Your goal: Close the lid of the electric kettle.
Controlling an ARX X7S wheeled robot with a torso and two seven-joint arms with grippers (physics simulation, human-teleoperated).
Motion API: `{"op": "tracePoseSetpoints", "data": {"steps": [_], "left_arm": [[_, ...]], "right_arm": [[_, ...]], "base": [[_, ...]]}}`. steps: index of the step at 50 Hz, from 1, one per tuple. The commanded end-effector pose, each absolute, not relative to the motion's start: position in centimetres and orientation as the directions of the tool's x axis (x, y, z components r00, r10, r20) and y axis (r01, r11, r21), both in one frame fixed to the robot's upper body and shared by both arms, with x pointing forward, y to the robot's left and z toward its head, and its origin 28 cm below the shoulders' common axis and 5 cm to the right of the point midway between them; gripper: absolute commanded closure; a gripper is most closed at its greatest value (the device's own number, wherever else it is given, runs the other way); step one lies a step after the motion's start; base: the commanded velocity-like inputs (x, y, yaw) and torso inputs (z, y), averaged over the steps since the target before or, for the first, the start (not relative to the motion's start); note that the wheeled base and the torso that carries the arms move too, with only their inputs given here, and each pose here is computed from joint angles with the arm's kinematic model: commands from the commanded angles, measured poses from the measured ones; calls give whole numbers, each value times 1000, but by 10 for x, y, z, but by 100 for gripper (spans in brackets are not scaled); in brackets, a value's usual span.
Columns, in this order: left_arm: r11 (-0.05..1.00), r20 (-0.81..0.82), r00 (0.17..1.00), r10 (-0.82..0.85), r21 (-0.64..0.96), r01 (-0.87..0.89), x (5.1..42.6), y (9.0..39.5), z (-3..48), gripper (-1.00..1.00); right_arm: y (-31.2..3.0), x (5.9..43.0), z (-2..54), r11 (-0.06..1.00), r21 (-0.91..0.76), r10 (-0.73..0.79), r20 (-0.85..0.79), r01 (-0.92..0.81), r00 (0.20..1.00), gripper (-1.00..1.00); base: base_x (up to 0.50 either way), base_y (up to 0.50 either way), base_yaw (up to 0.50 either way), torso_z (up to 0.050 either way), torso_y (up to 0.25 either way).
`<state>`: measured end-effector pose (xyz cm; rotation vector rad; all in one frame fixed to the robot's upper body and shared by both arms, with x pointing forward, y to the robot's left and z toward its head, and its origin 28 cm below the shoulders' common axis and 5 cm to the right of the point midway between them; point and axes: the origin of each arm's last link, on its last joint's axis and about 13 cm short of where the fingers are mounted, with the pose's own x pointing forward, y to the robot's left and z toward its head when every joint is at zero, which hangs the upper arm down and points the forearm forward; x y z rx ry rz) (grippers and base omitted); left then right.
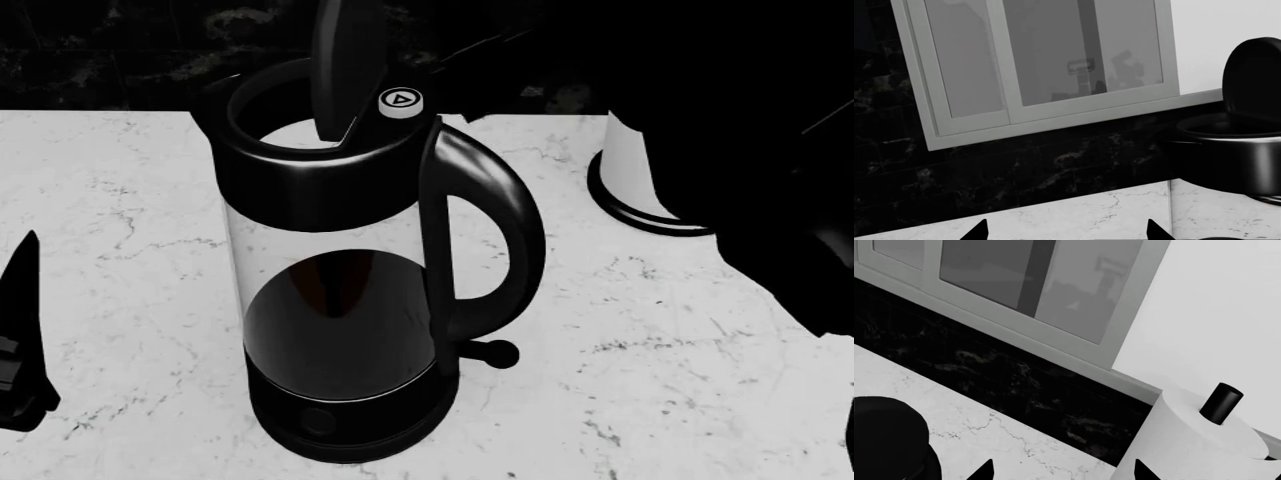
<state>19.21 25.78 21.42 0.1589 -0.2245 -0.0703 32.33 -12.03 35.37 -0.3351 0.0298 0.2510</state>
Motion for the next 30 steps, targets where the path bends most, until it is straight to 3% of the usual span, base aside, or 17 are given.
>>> {"op": "tracePoseSetpoints", "data": {"steps": [1,30], "left_arm": [[985,215,973,-82,164,47,191,259,213,-100],[987,209,975,-70,157,38,190,263,207,-100]], "right_arm": [[-113,329,347,907,-320,256,-101,-275,961,-100],[-85,342,336,864,-335,343,-153,-375,927,-100]], "base": [[0,0,0,0,0],[0,0,0,0,0]]}}
